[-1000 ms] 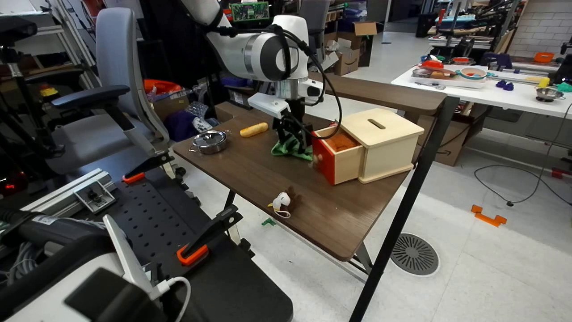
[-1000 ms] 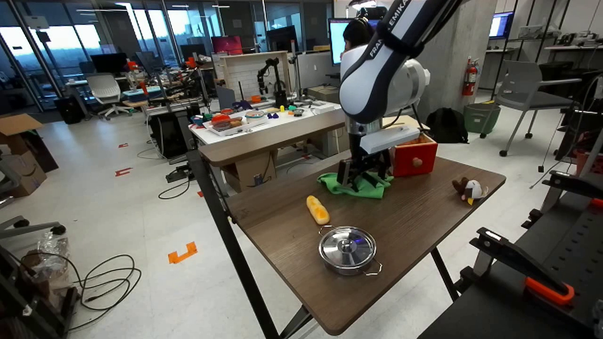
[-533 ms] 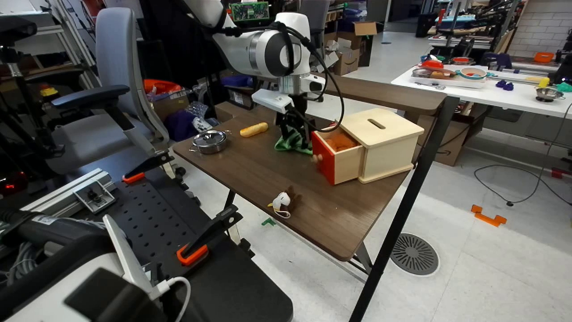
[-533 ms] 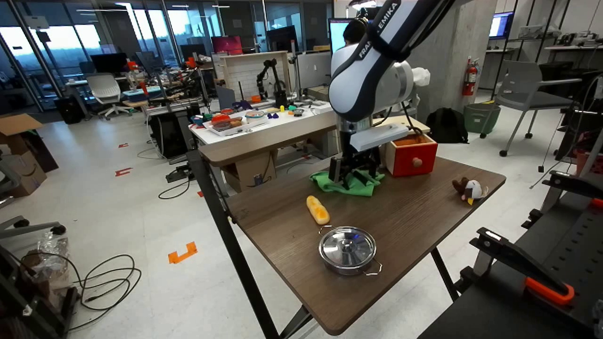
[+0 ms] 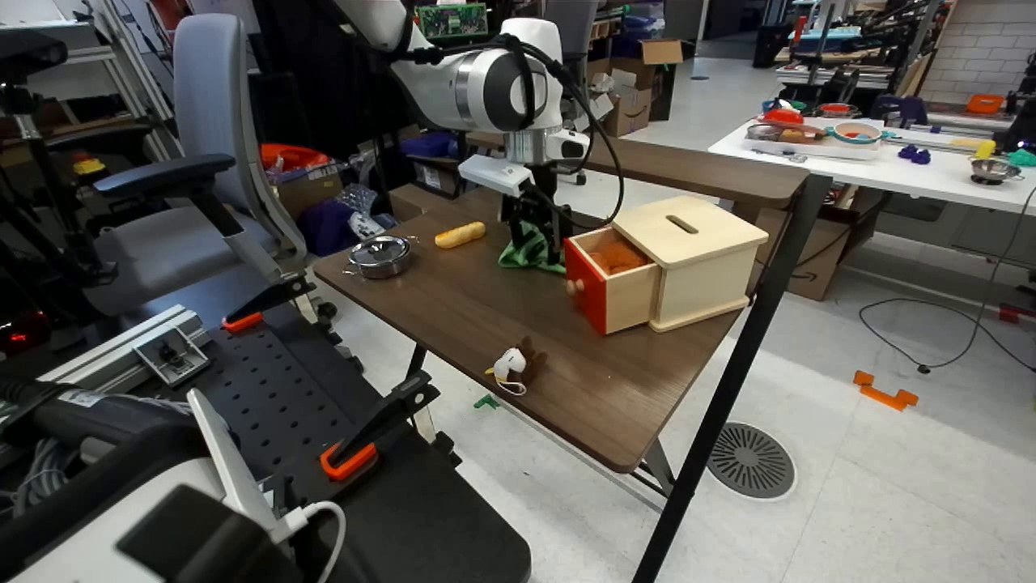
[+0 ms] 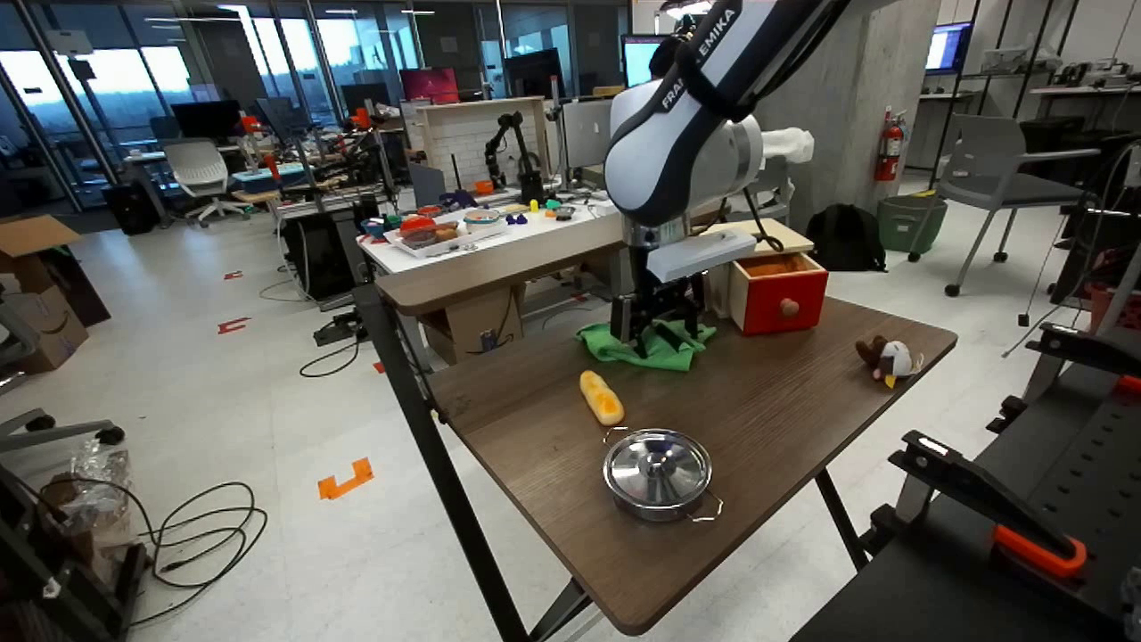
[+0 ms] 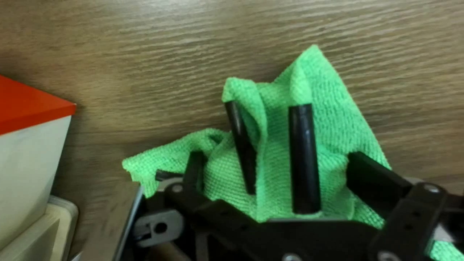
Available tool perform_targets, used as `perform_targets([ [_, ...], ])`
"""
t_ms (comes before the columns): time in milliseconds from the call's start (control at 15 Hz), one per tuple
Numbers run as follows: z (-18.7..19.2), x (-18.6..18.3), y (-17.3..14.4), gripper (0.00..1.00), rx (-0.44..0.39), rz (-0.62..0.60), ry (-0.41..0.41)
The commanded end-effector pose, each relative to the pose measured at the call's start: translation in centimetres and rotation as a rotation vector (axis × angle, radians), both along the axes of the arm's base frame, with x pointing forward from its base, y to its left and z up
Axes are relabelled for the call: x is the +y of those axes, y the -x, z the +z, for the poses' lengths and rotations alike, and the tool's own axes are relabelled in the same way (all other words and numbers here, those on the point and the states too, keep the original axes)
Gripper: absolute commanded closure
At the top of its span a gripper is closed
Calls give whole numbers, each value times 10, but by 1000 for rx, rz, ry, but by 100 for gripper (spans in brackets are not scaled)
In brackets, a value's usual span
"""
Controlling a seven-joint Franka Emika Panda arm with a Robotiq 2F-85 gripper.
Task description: Slide the green cloth backward
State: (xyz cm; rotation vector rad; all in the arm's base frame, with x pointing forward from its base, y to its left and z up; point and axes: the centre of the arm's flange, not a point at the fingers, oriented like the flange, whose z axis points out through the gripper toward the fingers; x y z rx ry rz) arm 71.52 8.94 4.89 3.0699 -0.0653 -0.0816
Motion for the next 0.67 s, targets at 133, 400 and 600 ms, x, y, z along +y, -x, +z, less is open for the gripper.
perform_targets([
  [133, 50, 12, 59, 0, -6, 41, 24],
  [400, 36, 15, 29, 0, -2, 40, 20],
  [600, 41, 13, 35, 0, 5, 38, 23],
])
